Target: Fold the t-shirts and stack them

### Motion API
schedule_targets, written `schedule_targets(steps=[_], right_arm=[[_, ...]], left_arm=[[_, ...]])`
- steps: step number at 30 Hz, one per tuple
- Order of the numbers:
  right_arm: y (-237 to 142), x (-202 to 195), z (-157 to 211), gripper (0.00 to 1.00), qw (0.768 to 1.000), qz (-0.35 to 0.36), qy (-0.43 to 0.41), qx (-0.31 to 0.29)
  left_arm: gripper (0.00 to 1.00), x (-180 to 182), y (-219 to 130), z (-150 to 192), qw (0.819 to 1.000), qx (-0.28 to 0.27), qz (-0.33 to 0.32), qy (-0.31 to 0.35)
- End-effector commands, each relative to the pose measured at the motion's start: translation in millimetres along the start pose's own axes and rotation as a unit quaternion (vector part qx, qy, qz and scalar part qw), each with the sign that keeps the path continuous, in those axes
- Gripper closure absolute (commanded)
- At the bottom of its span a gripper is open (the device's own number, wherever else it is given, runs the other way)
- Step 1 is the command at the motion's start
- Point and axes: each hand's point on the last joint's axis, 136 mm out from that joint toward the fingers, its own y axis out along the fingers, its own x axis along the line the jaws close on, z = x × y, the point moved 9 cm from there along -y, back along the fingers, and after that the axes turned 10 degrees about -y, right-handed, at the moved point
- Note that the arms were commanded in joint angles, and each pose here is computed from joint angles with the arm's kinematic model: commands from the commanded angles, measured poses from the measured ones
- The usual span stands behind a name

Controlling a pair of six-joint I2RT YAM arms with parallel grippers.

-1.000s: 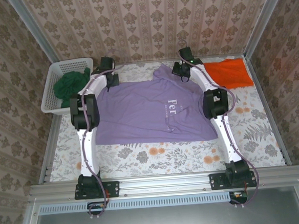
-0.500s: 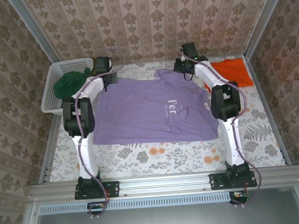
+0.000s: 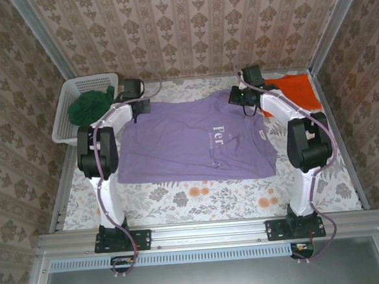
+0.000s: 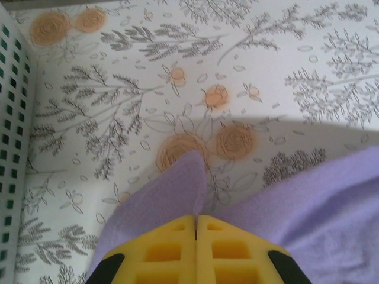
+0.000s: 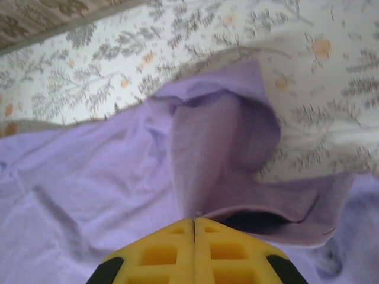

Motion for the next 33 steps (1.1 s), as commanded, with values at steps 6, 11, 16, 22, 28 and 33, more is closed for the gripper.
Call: schedule_targets(steps=[6, 11, 16, 22, 28, 33], right_arm=[[-76, 7, 23, 1.0, 0.999, -0.011, -0.023, -0.045], [-97, 5, 50, 1.0, 0.999, -0.01, -0.03, -0.028], [-103, -2, 75, 1.0, 1.0, 0.003, -0.015, -0.004], [-107, -8, 99, 1.0, 1.0, 0.015, 0.014, 0.015], [-107, -20, 125, 1.0, 0.997, 0.055, 0.038, 0.029], [-106, -25, 155, 1.0, 0.996, 0.042, 0.074, 0.034]], left_arm=[[1.0, 10, -21, 0, 0.998, -0.047, -0.028, -0.005], [1.0, 13, -23, 5, 0.998, -0.052, -0.037, -0.015], [1.0, 19, -32, 16, 0.996, -0.066, -0.036, -0.037], [1.0, 22, -43, 33, 0.997, -0.057, -0.031, -0.051], [1.0, 33, -48, 55, 0.994, -0.036, -0.056, -0.086], [0.92, 51, -55, 77, 0.98, -0.014, -0.127, -0.152]])
